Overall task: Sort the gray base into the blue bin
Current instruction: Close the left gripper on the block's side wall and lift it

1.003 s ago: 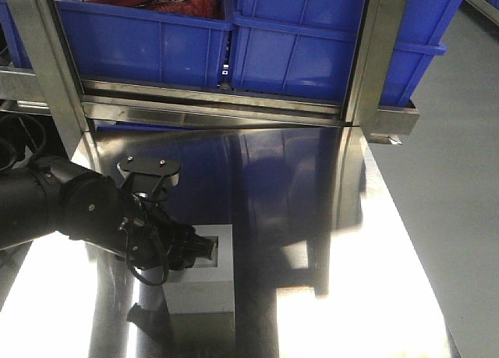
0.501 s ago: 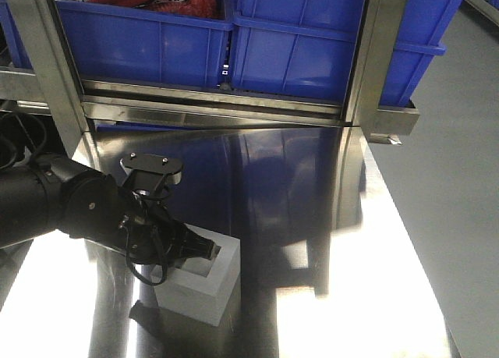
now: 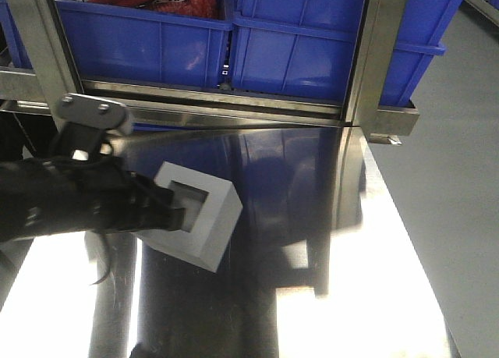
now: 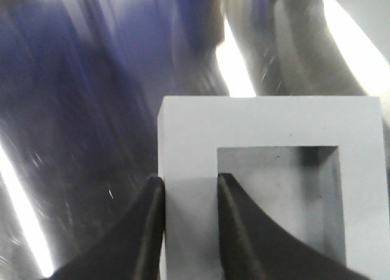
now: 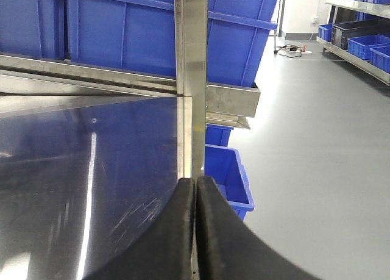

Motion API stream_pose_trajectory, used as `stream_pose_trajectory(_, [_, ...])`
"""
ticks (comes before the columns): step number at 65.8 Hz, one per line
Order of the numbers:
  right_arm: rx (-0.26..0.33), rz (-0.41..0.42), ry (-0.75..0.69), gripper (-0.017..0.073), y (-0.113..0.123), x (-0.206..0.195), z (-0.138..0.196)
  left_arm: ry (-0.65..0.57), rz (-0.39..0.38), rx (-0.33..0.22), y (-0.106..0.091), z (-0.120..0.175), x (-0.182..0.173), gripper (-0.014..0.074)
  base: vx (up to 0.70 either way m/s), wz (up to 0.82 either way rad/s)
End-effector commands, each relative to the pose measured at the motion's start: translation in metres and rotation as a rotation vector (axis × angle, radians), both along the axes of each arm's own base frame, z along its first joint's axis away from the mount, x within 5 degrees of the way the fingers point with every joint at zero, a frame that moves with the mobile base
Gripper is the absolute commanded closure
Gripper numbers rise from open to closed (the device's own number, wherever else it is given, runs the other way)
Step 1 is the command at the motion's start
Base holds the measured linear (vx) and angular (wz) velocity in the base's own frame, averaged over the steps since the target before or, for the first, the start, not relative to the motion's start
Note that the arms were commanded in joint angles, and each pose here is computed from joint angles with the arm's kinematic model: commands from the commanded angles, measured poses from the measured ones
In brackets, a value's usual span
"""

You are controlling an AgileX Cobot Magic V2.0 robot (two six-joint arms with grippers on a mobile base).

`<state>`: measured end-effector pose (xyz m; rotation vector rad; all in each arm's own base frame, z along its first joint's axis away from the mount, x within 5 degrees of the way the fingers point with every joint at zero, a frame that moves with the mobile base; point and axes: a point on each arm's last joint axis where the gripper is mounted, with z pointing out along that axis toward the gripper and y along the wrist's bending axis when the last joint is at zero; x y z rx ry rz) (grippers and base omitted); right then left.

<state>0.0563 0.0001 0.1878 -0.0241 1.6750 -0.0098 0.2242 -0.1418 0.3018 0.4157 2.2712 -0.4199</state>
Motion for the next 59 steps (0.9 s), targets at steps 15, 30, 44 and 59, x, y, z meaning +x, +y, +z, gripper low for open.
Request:
stream_pose_trajectory(15, [-0.011, 0.0, -0.072, 0.0568, 0.0, 0.0, 0.003, -0.35, -0.014, -0.14, 0.046, 0.032, -0.072, 0.0599, 0.0, 0.0])
stream_pose_trajectory(30, [-0.011, 0.0, -0.072, 0.0568, 0.0, 0.0, 0.003, -0.521, -0.017, -0.208, 0.08, 0.017, -0.124, 0.0599, 0.0, 0.0])
stream_pose_trajectory(44, [-0.011, 0.0, -0.072, 0.0568, 0.0, 0.0, 0.003, -0.608, -0.013, -0.264, 0.097, -0.006, -0.152, 0.0599, 0.0, 0.0])
stream_pose_trajectory(59, [-0.011, 0.0, -0.072, 0.0568, 0.0, 0.0, 0.003, -0.691, -0.011, -0.317, 0.103, -0.008, -0.162, 0.0599, 0.0, 0.0])
